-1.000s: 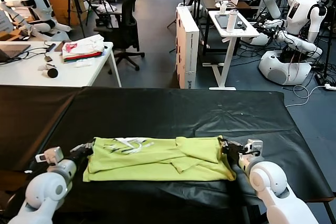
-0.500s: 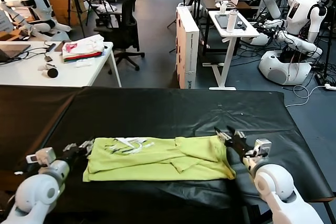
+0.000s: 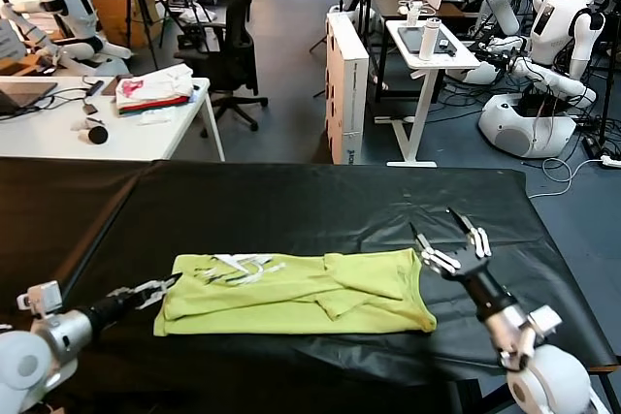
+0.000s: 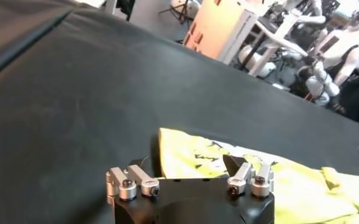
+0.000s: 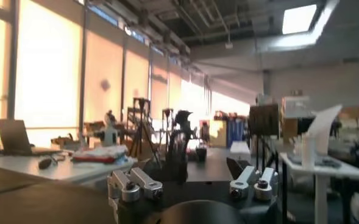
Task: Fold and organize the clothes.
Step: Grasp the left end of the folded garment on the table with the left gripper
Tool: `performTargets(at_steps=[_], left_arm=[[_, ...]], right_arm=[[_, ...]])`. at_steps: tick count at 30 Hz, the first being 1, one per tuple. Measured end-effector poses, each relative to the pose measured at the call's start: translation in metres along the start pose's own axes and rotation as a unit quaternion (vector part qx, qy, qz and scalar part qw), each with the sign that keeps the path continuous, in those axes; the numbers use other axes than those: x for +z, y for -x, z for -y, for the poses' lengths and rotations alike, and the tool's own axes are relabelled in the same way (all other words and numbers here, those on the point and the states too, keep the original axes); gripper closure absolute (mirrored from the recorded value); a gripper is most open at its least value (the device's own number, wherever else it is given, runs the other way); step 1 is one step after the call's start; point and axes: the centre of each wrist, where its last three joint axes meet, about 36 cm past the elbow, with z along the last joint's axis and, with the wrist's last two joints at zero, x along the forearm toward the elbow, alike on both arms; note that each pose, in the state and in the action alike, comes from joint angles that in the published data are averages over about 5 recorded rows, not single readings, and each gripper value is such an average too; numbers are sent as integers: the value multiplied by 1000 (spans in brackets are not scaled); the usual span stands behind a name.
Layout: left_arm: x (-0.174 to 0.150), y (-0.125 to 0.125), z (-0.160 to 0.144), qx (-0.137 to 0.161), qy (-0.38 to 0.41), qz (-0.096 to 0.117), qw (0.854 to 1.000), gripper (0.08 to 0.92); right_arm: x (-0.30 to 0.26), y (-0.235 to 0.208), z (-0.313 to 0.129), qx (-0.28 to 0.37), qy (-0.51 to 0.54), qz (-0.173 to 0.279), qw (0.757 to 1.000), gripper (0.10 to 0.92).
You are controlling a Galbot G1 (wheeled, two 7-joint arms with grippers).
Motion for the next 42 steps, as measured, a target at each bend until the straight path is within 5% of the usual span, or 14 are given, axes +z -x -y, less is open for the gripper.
performTargets(at_steps=[12, 34, 42], left_arm=[[17, 9, -18, -6, -23, -15, 1000, 92], [41, 23, -3, 29, -48, -21, 998, 94], [42, 25, -6, 25, -50, -24, 998, 206]], right_arm=[[1, -7, 0, 3, 0, -8, 1000, 115], [1, -6, -6, 2, 6, -9, 1000, 115], [2, -4, -9, 1, 7, -7, 1000, 115]])
